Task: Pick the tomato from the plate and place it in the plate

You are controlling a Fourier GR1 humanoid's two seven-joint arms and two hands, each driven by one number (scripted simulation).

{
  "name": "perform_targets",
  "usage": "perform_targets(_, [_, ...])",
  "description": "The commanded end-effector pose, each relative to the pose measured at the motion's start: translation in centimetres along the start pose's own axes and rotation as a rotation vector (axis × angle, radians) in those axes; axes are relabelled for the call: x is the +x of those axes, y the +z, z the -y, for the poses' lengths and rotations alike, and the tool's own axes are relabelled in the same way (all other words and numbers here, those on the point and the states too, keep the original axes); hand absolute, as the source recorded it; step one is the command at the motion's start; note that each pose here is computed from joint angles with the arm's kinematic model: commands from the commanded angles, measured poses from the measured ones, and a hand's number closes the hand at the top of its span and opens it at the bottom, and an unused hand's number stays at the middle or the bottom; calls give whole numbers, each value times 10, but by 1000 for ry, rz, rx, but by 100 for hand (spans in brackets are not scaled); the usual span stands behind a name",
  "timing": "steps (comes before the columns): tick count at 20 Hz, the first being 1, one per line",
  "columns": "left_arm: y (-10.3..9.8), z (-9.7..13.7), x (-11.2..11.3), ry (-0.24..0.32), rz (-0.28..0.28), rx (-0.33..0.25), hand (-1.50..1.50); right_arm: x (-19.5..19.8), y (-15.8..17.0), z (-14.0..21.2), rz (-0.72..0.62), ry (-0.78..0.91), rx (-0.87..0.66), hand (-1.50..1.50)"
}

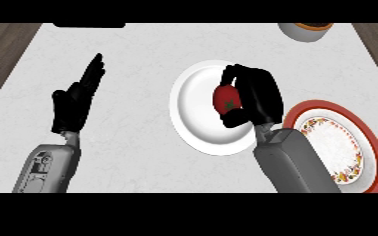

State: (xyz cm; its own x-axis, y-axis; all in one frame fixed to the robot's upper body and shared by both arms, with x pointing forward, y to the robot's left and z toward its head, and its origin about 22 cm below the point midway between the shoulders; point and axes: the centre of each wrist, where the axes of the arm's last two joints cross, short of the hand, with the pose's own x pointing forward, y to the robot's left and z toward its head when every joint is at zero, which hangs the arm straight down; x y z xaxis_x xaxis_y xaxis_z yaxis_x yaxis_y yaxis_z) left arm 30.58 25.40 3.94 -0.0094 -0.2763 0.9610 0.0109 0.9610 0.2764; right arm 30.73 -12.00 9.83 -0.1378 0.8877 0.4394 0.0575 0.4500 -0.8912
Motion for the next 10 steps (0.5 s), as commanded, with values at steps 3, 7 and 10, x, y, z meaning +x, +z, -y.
perform_targets(3, [1, -5, 19, 6, 14, -3, 0, 5, -31, -47, -100, 5, 82, 150])
perform_targets(7, [0, 0, 11, 15, -7, -26, 0, 3, -44, -65, -182, -87, 143, -150])
perform_targets(10, [-6, -5, 6, -13, 0, -15, 0, 1, -44, -86, -176, -130, 125, -150])
